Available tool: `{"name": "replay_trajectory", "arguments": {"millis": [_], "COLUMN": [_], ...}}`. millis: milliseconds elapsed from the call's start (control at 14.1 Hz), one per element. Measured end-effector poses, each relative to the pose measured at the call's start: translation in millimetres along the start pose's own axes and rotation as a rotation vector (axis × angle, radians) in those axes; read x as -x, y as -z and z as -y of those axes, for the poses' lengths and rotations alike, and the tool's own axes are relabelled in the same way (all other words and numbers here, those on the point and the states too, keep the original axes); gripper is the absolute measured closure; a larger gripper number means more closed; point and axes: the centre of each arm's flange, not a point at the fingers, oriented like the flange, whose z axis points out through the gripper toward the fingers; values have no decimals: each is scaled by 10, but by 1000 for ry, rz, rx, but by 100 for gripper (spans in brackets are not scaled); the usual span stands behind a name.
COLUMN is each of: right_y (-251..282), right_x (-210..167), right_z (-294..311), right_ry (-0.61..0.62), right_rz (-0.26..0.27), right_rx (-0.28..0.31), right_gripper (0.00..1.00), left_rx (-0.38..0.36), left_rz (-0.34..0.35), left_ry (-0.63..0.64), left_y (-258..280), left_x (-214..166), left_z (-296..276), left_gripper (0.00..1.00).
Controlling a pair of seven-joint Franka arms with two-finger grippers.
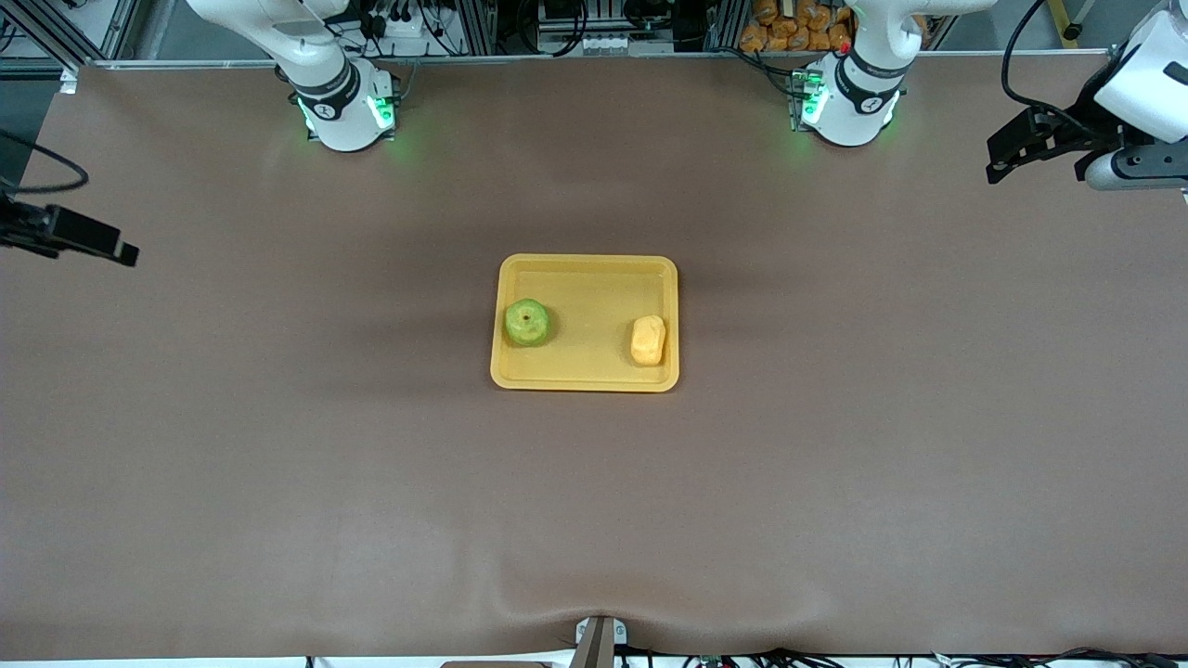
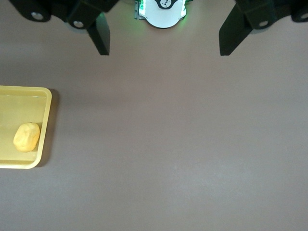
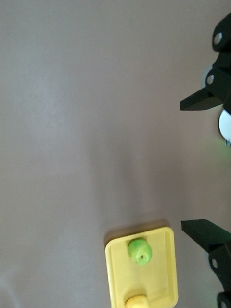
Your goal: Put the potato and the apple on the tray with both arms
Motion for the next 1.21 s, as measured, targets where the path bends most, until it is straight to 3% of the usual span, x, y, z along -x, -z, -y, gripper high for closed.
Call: {"name": "replay_trajectory", "arguments": {"millis": [427,712,1210], "right_y": [-87,-83,-62], "right_x": [373,499,500], "right_z": [-389,-425,-426], "right_ry": [69,167,188], "right_rz": [-84,-109,-118], "right_rx": [7,54,59], "right_gripper": [0,0,0], "left_rx": [0,1,1], "left_rz": [-5,-11,-11], "left_ry": [0,3,5], "left_y": [24,50,51], "left_x": [18,33,33], "left_z": [1,18,30], "left_gripper": [0,0,0]}}
